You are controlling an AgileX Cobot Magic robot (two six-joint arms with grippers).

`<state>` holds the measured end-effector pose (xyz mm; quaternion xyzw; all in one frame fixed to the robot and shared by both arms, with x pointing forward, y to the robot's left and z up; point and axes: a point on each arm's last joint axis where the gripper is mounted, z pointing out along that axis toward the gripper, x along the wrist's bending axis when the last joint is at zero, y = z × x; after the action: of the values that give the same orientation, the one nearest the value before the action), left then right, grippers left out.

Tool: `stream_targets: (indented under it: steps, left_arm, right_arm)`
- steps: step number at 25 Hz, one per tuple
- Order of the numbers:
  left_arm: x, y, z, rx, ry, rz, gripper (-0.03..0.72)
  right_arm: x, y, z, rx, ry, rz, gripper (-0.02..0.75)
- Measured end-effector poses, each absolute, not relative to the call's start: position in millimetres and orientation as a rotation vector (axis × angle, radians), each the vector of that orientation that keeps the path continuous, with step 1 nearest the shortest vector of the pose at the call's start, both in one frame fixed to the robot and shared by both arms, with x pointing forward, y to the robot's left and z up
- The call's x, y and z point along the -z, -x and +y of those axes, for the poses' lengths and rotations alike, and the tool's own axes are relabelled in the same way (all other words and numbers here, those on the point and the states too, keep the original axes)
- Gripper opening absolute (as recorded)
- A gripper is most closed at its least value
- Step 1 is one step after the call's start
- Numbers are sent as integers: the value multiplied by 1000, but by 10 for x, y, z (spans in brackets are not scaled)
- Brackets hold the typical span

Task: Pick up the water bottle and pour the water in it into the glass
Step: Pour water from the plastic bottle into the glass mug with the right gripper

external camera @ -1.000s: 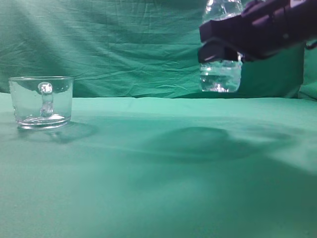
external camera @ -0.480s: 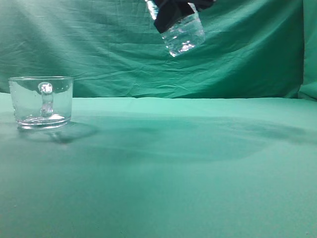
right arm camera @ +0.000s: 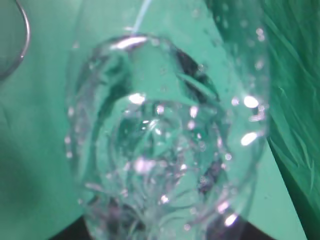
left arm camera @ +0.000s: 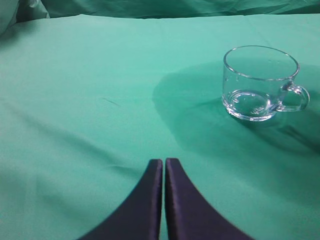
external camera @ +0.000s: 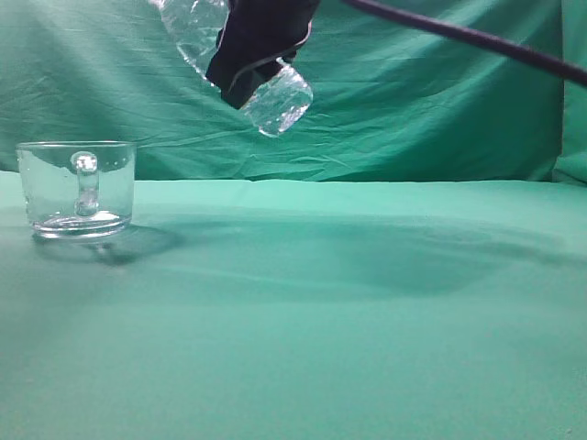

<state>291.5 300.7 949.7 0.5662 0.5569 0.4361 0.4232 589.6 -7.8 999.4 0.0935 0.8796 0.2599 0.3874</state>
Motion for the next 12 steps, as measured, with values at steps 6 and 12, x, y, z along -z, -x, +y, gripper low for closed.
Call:
stream_targets:
  steps: [6, 12]
  left_arm:
    - [-9497, -2915, 3007, -1091, -1417, 1394, 0]
    - [-9497, -2915, 3007, -1091, -1417, 1394, 0]
  right_arm:
    - [-9733, -5948, 107, -570, -67, 2243, 244]
    - [-9522, -5935, 205, -479, 109, 2236, 244]
